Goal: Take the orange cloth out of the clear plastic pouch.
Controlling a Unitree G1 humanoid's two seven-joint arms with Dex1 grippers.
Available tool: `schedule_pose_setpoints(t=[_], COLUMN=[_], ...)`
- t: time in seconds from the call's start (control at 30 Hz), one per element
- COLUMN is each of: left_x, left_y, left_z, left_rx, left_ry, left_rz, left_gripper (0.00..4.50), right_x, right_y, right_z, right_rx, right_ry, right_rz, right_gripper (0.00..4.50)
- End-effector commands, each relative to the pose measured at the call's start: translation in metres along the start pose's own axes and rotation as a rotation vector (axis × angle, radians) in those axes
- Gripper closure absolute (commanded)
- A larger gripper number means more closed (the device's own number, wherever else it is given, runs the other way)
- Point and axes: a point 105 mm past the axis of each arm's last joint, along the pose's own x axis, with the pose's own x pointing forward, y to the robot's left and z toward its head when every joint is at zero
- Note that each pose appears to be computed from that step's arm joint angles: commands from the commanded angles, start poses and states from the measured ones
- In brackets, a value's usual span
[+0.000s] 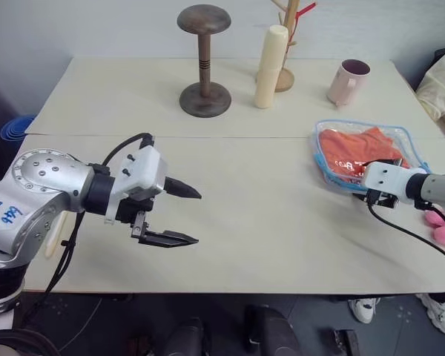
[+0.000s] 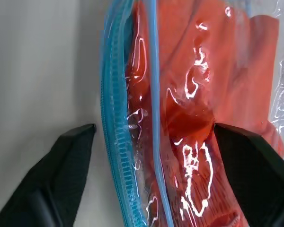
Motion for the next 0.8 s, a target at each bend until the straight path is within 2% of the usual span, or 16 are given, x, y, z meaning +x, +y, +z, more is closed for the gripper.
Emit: schedule_pose_setpoints(t=[0.03,0.2,0.3,0.43,0.57,0.63,0.8], left_x=[-0.003,-0.005,-0.008,-0.014,-0.024,-0.027,-0.032], left_y=[0.004,0.005,0.005,0.002,-0.004,-0.005,-0.001], left_z=[0.007,0.006,0.003,-0.004,-0.013,-0.015,-0.017], left_rx=[0.045,0.048,0.041,0.019,-0.004,-0.008,-0.005], left_ry=[-0.017,-0.019,-0.008,0.022,0.055,0.066,0.081], left_rz=[0.021,0.033,0.037,0.037,0.042,0.05,0.082], left_gripper=[0.18,0.18,0.18,0.18,0.18,0.18,0.18], right_x=[-0.002,-0.003,-0.002,0.001,0.005,0.011,0.028], right_y=[-0.006,-0.001,0.003,0.015,0.039,0.055,0.082], right_z=[0.001,0.003,0.016,0.063,0.14,0.176,0.222], right_rx=[-0.033,-0.051,-0.062,-0.049,0.009,0.044,0.087], right_ry=[-0.008,-0.032,-0.093,-0.282,-0.486,-0.549,-0.578], right_rz=[-0.006,0.028,0.059,0.133,0.222,0.256,0.289], right_gripper=[1.79,3.46,4.48,4.48,4.48,4.48,4.48])
